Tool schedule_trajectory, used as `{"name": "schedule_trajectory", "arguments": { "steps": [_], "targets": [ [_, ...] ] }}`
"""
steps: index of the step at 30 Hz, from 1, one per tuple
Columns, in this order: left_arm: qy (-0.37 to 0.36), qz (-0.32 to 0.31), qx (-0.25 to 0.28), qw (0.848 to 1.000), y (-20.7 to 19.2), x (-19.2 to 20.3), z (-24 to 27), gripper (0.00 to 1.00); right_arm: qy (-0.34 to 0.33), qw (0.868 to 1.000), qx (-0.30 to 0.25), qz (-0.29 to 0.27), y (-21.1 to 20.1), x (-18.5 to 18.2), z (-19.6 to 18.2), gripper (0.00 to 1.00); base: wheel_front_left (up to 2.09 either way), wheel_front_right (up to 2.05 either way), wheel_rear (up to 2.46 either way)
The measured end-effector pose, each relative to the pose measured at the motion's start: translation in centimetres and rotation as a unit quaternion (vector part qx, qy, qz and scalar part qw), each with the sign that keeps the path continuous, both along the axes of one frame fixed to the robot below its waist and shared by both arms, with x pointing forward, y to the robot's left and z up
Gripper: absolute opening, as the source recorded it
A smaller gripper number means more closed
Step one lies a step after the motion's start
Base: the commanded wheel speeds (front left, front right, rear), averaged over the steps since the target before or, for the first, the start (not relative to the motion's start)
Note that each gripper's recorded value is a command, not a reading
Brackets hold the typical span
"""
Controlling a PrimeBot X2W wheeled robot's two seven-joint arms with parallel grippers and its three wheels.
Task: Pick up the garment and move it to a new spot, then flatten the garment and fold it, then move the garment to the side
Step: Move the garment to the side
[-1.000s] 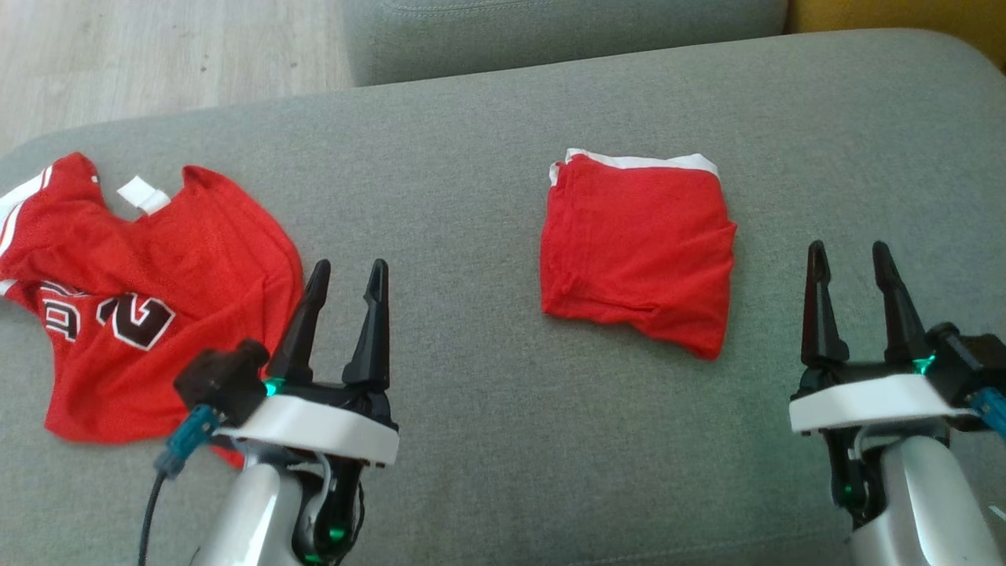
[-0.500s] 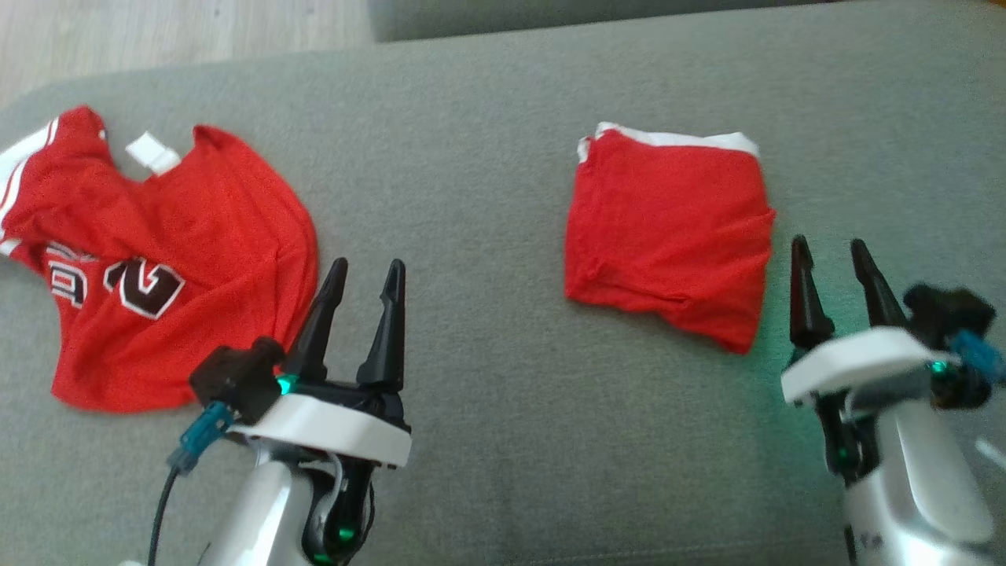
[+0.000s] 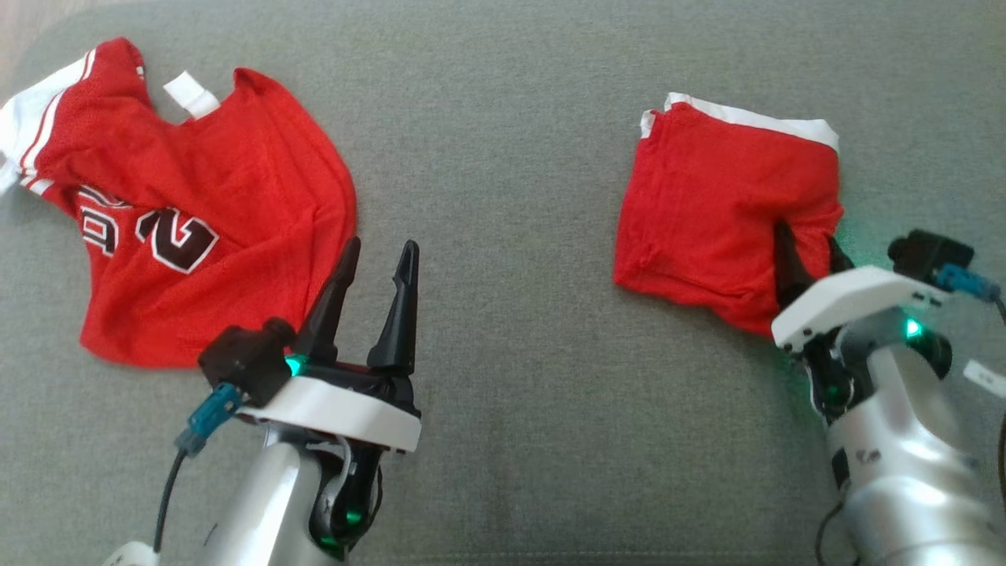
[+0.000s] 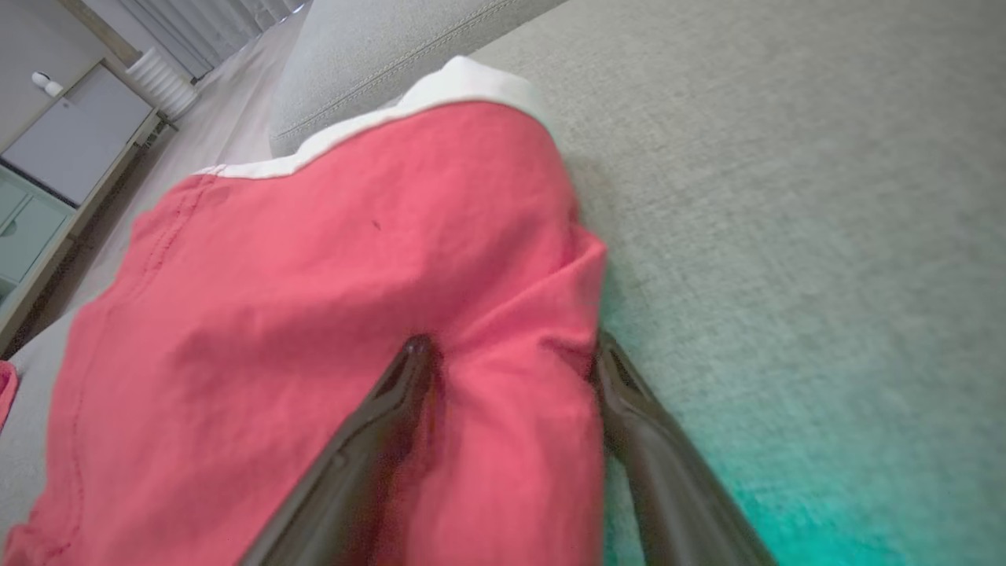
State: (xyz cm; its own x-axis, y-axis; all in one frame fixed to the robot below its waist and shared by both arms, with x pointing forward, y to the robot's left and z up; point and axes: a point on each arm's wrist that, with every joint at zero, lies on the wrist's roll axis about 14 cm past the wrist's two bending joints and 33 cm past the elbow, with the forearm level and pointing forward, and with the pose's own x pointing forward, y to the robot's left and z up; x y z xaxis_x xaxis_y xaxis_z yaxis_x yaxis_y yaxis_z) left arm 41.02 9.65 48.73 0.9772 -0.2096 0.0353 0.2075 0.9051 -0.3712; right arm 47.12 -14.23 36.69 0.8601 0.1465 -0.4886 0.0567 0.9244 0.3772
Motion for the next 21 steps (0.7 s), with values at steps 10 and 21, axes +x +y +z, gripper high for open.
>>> {"name": "schedule_trajectory", "arguments": {
  "steps": [10,21],
  "targets": [
    [-0.005,-0.002,0.000,1.000,-0.2,0.5,0.3,1.00,-0.015,0.995,-0.077,0.054,0.5,0.5,0.0,0.00,0.00,0.00,0.00],
    [-0.005,-0.012,-0.008,1.000,-1.0,0.7,0.3,1.00,-0.054,0.935,-0.319,0.145,-7.0,2.1,2.8,0.00,0.00,0.00,0.00]
  ]
}}
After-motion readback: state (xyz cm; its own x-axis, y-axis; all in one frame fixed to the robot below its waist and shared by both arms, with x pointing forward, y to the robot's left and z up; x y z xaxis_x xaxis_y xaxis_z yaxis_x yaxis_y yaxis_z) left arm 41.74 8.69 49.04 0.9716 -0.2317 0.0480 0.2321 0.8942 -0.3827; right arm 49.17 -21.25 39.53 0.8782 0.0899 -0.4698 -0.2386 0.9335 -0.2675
